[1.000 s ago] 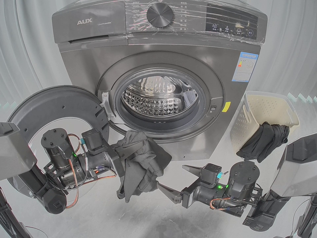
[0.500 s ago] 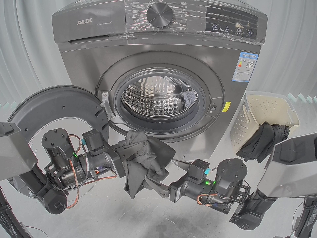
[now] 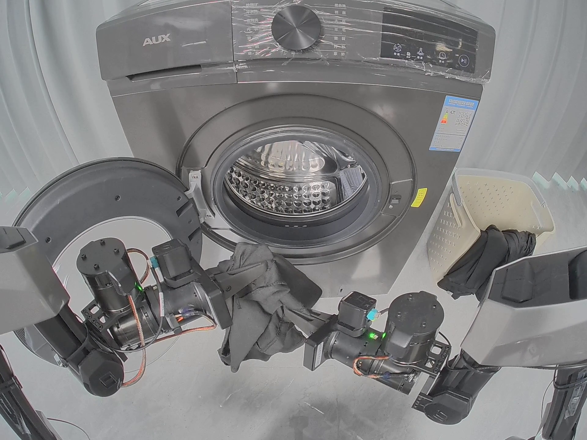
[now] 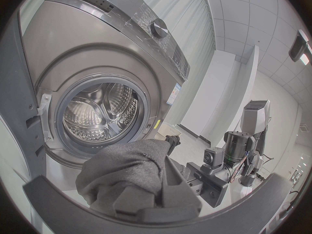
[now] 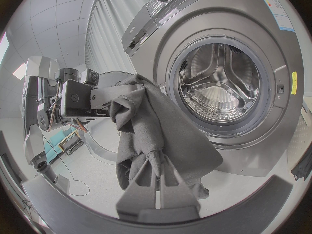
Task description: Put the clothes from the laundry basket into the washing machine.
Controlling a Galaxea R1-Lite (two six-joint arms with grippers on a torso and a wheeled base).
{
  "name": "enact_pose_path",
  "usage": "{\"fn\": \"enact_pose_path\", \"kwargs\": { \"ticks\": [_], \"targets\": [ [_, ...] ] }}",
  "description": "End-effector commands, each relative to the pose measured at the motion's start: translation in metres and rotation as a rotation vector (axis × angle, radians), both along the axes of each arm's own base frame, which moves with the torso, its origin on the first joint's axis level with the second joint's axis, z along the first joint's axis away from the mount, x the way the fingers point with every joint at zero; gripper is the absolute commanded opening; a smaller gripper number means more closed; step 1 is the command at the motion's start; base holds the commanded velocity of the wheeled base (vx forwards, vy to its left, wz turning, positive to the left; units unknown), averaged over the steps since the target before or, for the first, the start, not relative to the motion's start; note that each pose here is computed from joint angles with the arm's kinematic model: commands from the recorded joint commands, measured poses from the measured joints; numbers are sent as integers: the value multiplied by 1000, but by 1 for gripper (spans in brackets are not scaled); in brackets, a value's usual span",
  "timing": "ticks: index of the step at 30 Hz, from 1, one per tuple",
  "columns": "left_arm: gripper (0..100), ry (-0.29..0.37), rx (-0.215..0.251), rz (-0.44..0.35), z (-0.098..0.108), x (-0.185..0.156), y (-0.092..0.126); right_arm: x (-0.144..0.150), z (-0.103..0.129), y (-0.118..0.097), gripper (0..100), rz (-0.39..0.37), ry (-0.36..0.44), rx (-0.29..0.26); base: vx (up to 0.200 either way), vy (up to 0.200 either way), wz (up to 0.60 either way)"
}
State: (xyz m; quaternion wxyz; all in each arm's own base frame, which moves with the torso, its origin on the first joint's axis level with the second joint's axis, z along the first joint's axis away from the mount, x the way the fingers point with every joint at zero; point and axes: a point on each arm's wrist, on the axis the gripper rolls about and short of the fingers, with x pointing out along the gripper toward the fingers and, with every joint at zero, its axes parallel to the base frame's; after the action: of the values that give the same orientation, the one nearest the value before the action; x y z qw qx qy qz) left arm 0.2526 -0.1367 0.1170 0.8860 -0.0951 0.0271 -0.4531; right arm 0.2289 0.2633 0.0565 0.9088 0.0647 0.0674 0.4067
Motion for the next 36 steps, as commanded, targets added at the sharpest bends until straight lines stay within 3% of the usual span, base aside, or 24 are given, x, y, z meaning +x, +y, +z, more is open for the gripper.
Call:
{"fn": "enact_pose_path", "kwargs": {
  "ticks": [1,10,11,21,36],
  "targets": [
    [0,3,1,-1,-1,0,0,-2,2,1,0,7,-4,6,0,0,0],
    [0,20,-4,8,-2,2,4,-8,18,-6,0,-19,-26,32,0,0,0],
    [100,22,-7,17,-2,4,6,-8,20,-7,0,-21,-27,33,0,0,0],
    [100,90,-11,63,-17,17,13,-6,42,-29,0,-73,-61,64,0,0,0],
    [100,114,10,64,-26,17,13,2,68,-32,0,-97,-127,134,0,0,0]
  ]
}}
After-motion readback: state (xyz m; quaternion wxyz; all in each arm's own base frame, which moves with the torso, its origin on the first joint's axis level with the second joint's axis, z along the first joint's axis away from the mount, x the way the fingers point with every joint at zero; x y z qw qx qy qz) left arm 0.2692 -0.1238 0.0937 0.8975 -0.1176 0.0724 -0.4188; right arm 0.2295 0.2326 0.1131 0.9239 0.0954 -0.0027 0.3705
